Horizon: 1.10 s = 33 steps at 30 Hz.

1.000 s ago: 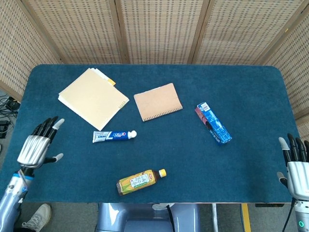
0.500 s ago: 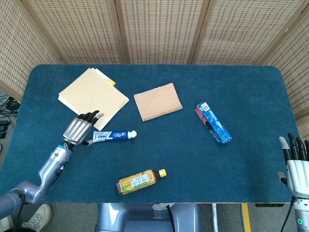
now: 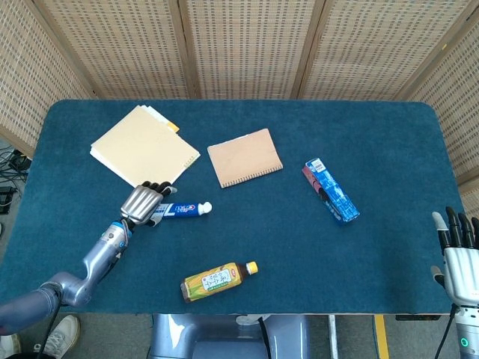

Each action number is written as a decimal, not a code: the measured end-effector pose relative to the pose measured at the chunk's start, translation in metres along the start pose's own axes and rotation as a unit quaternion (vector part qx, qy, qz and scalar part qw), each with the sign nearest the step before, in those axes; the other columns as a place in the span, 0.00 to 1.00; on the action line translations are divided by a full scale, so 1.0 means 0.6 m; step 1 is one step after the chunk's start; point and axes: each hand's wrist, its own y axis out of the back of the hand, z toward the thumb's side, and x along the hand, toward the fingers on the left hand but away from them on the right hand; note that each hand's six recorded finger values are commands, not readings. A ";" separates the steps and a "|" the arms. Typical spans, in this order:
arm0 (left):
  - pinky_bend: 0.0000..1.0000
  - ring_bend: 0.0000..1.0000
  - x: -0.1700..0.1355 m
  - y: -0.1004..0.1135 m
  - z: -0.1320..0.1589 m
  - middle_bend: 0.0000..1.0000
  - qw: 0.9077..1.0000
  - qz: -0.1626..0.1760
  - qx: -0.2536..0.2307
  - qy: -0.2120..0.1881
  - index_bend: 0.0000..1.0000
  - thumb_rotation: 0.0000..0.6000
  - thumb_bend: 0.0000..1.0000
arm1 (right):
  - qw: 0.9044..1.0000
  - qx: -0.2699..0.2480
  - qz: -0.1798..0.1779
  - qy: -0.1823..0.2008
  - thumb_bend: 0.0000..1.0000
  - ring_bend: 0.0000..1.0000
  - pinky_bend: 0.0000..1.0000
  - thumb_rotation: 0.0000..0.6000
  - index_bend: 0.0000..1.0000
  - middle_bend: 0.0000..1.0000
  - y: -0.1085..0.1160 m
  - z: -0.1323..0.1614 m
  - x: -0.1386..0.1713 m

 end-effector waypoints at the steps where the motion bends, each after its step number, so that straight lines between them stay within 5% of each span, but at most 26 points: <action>1: 0.31 0.28 0.001 0.000 0.001 0.20 1.000 -0.001 0.002 -0.001 0.23 1.00 0.28 | 1.000 0.000 0.000 0.000 0.00 0.00 0.00 1.00 0.00 0.00 0.000 0.000 0.000; 19: 0.33 0.30 0.009 -0.001 0.030 0.23 1.000 -0.023 -0.008 -0.016 0.26 1.00 0.28 | 1.000 -0.005 0.000 -0.002 0.00 0.00 0.00 1.00 0.00 0.00 0.002 -0.005 0.001; 28: 0.46 0.39 0.017 -0.010 0.032 0.32 0.999 -0.033 -0.003 -0.007 0.37 1.00 0.29 | 1.000 -0.007 -0.001 -0.004 0.00 0.00 0.00 1.00 0.00 0.00 0.002 -0.007 0.000; 33: 0.55 0.46 0.019 -0.011 0.033 0.43 1.000 -0.030 -0.002 -0.002 0.49 1.00 0.40 | 1.000 -0.008 -0.001 -0.004 0.00 0.00 0.00 1.00 0.00 0.00 0.003 -0.008 0.000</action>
